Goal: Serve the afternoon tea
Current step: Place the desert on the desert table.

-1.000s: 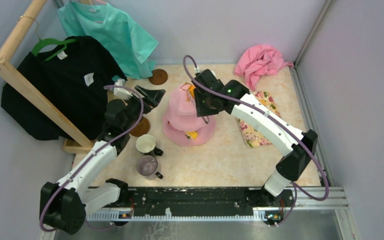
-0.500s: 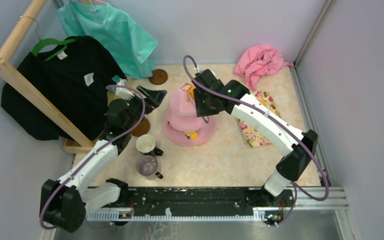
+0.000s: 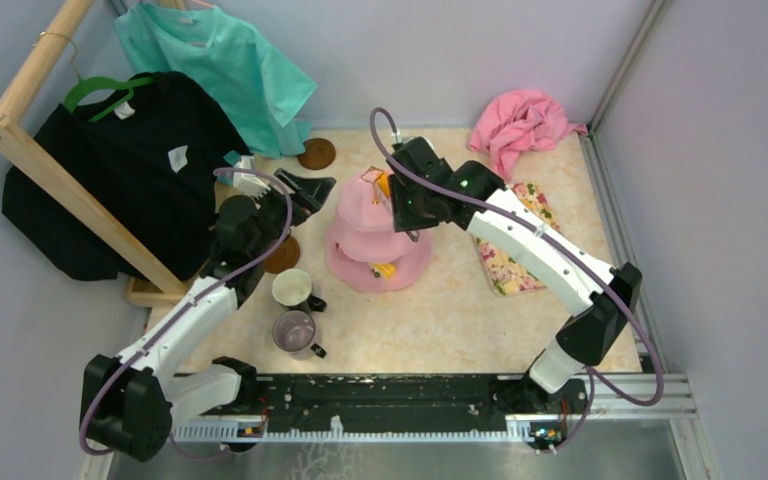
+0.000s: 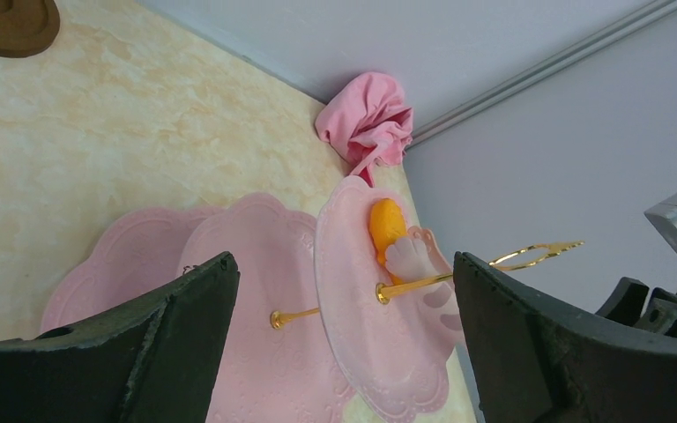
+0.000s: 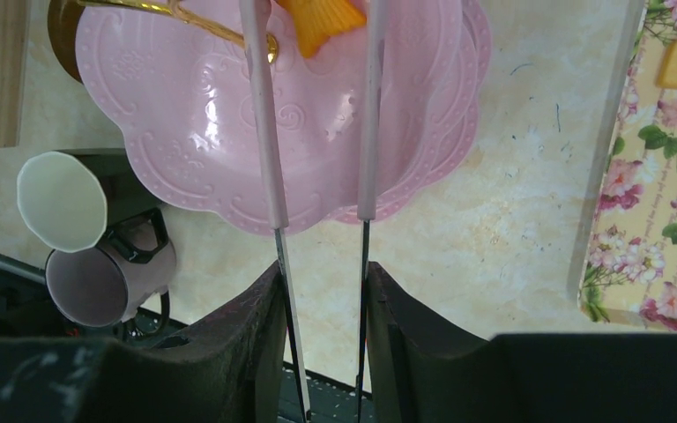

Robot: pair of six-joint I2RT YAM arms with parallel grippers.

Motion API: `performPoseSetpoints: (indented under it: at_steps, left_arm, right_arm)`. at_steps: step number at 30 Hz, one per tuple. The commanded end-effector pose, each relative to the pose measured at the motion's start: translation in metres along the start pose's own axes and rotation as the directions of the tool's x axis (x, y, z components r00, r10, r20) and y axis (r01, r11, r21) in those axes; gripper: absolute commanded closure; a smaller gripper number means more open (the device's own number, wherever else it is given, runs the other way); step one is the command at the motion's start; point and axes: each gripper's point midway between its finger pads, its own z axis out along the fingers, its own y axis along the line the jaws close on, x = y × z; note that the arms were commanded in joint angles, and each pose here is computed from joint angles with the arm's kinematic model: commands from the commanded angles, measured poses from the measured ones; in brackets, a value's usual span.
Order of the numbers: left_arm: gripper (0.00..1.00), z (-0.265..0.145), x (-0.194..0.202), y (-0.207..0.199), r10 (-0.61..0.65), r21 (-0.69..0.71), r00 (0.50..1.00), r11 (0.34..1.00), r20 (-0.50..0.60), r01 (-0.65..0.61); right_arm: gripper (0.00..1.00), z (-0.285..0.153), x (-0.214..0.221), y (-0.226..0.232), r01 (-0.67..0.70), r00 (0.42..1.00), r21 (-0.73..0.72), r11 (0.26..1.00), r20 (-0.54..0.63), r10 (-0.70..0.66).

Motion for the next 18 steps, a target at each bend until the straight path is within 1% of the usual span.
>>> performPoseSetpoints:
  at_steps: [1,18]
  left_arm:
    - [0.04,0.005,-0.013,-0.018,0.011,0.043,0.999,0.999,0.036,-0.012]
    - [0.04,0.007,-0.013,-0.02,0.023,0.037,0.999,0.999,0.043,-0.024]
  right_arm:
    - [0.66,-0.031,-0.021,0.006,-0.009,0.993,-0.056,0.998,0.12,0.016]
    - [0.67,-0.048,-0.028,0.003,-0.01,0.986,-0.072,0.997,0.167,0.022]
